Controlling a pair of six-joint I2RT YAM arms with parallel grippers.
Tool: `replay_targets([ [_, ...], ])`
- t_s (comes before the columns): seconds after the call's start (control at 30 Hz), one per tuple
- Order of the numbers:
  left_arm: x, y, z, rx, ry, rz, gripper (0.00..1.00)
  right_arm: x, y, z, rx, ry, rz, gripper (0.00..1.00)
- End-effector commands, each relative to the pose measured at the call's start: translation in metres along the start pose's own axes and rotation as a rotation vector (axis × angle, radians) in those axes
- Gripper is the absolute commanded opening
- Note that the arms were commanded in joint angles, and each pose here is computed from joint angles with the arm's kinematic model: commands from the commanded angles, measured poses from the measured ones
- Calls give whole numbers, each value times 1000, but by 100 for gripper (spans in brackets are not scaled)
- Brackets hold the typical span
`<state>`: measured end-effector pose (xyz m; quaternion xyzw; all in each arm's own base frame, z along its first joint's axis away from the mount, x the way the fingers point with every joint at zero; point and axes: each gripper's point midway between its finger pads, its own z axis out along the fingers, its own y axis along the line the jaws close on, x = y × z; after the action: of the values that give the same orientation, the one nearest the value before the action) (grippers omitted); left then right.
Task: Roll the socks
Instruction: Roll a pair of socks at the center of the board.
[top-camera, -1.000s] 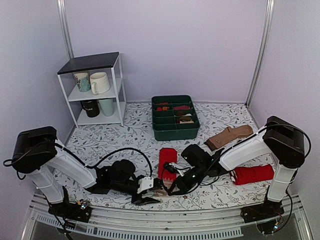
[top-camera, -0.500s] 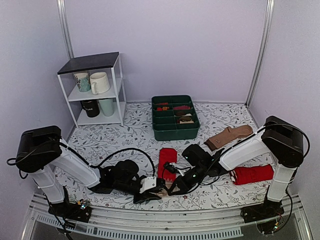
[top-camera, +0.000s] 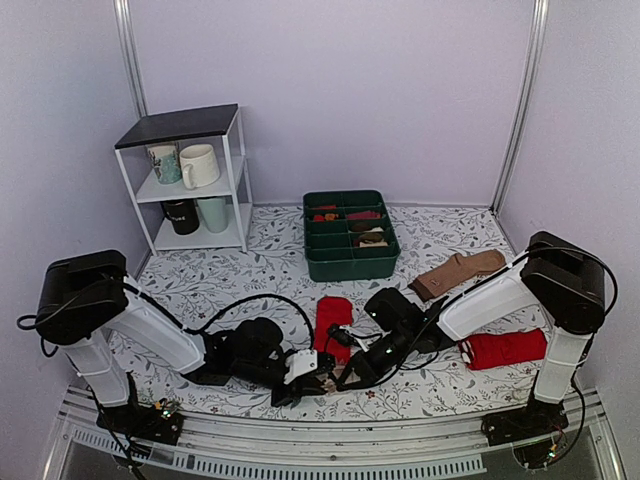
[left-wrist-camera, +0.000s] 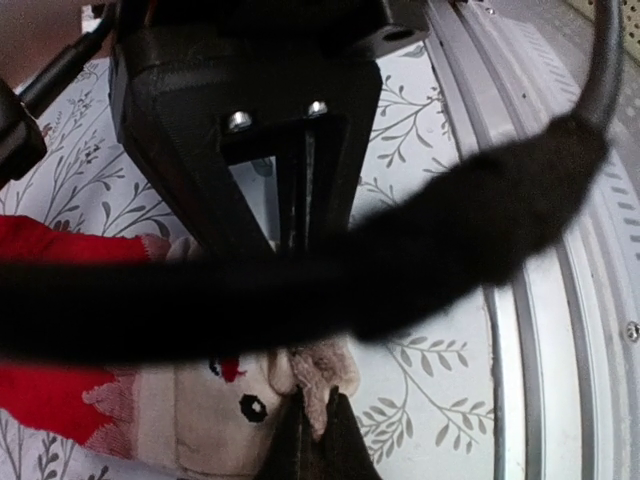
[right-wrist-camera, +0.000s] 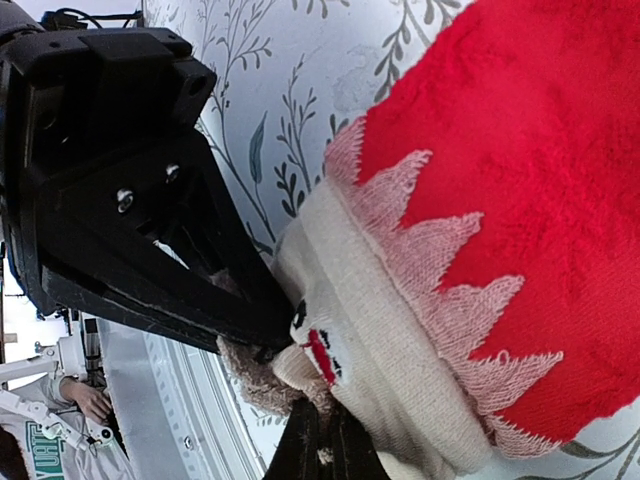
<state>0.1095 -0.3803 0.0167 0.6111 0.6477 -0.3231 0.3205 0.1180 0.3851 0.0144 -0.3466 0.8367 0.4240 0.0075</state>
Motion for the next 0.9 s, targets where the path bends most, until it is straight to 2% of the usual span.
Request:
replay_targets([
  [0.0,15,-16,2,79,52,-89,0,43,-35,8,109,116,110,0],
  [0.1,17,-19,-3,105,47,-163,0,35,-28,5,90,78,73,0],
  [0.2,23,-18,-9,111,57,-246,0,26,-23,-1,86,12,25,14],
  [0.27,28,-18,-11,121,69,-302,0,15,-16,-10,83,-61,-33,17],
  [0.37,36,-18,-13,139,86,-374,0,-4,2,-32,60,-228,-170,28],
  [0.43,40,-18,-13,156,95,-411,0,-13,21,-49,55,-375,-325,31],
  [0.5,43,-16,-12,167,106,-448,0,-15,33,-63,115,-506,-502,45],
  [0.57,47,-16,-11,181,123,-480,0,-13,36,-72,172,-581,-606,48],
  [0.67,50,-16,-9,200,140,-518,0,-15,43,-65,219,-574,-736,48],
  [0.87,55,-15,-9,216,153,-542,0,-8,43,-26,279,-455,-906,50],
])
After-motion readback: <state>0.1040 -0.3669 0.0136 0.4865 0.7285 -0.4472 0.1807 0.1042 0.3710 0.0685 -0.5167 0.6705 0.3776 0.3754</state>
